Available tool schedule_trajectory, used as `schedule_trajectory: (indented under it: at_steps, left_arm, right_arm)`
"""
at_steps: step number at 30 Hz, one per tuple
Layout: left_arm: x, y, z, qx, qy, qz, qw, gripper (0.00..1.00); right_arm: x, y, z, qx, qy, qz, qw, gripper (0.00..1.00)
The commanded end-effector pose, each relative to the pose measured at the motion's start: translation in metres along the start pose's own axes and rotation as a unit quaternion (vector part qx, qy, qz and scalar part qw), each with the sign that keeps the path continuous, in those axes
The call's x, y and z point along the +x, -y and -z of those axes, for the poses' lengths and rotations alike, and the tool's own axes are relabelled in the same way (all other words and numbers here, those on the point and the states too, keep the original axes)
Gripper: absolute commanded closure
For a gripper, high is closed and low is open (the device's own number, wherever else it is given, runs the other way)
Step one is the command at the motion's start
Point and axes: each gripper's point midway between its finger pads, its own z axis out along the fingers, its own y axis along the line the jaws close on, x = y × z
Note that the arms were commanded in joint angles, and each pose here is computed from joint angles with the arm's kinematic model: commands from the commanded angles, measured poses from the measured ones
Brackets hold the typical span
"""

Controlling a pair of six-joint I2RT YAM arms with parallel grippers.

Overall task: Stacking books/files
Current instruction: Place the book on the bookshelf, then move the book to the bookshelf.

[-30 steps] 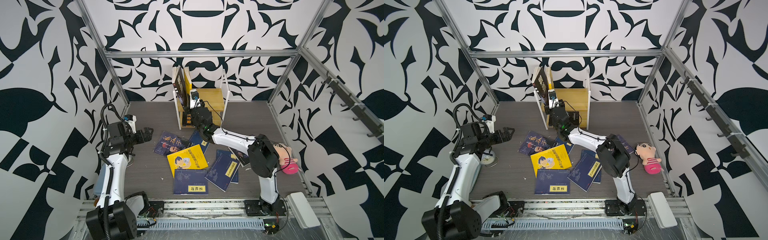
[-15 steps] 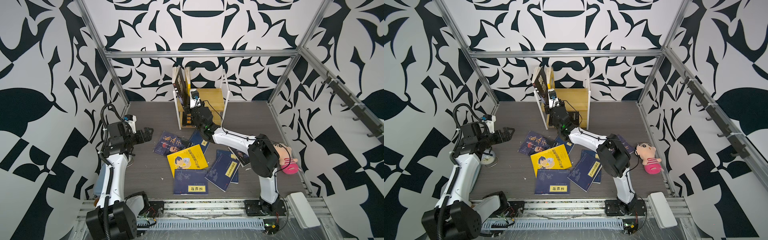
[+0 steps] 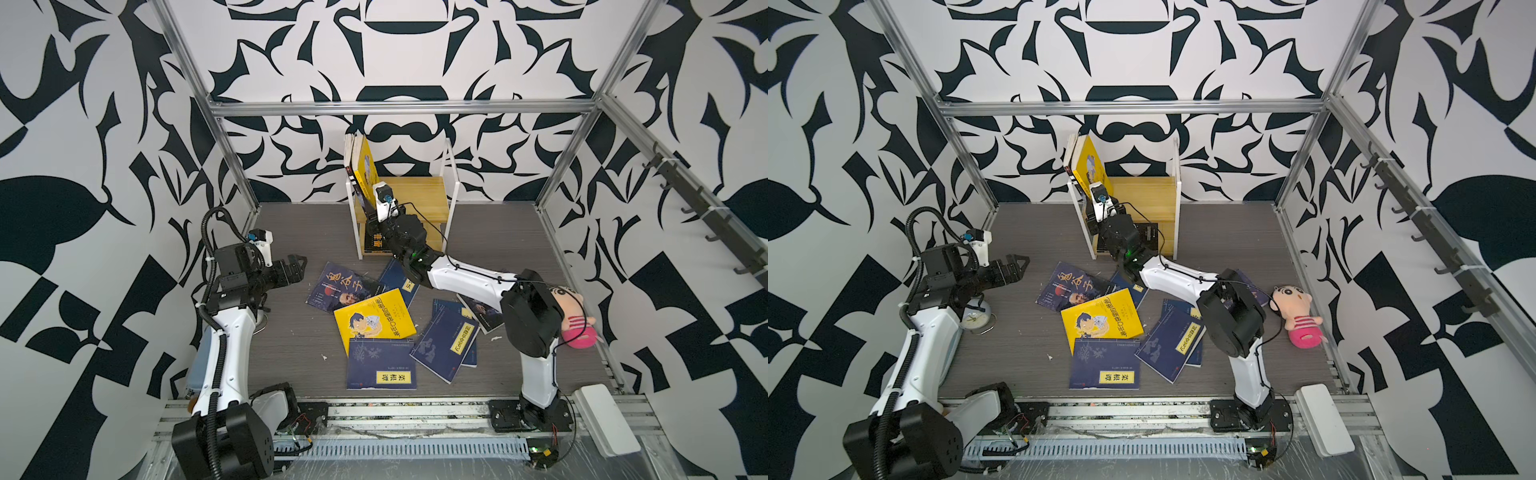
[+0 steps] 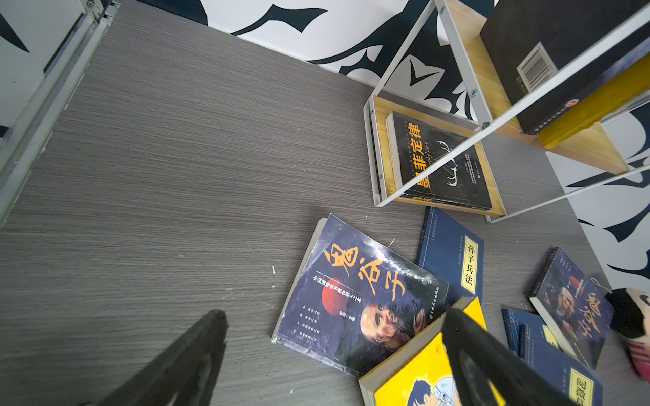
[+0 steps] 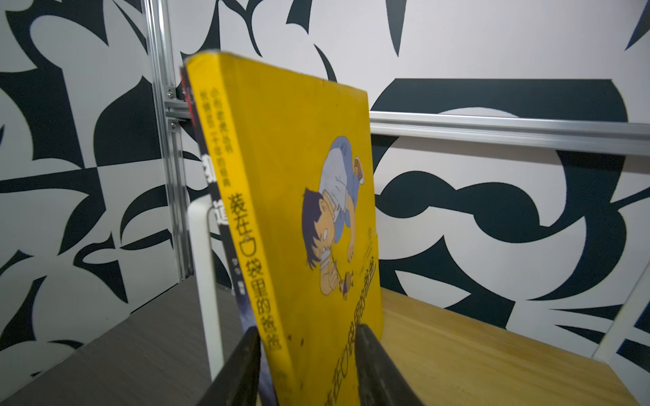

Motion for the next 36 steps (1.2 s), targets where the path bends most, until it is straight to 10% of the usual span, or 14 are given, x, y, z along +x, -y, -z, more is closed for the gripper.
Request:
schedule_trajectory:
  at_steps: [1,11,18,25,28,33,36]
  left_arm:
    - [0.001,0.002,0.0,0.009,-0.001,0.003,1.0,0.0]
    - [-0.001,0.007,0.001,0.018,-0.008,-0.008,1.0,0.0]
    - [-0.046,0.063,0.026,0.054,-0.027,-0.13,0.99,0.0]
    - [-0.091,0.12,0.033,0.109,-0.008,-0.225,0.968,0.0]
    - [-0.088,0.15,0.025,0.129,-0.025,-0.282,0.95,0.25]
    - [-0.068,0.188,0.012,0.179,-0.058,-0.316,0.93,0.99]
    - [-0.056,0.205,-0.003,0.183,-0.074,-0.352,0.915,1.0]
  right_arm:
    - [-0.042,-0.005,0.024,-0.033,0.036,-0.016,0.999,0.47]
    - [-0.005,0.008,0.068,-0.087,-0.066,-0.014,0.994,0.48]
    - [0.026,0.065,0.043,-0.03,-0.156,-0.039,0.986,0.57]
    - [0.044,0.096,-0.004,0.007,-0.196,-0.064,0.978,0.89]
    - [0.051,0.1,-0.021,0.013,-0.202,-0.071,0.977,1.0]
    - [0.068,0.098,-0.041,0.009,-0.22,-0.078,0.972,1.0]
    - [0.078,0.099,-0.05,0.008,-0.224,-0.087,0.971,1.0]
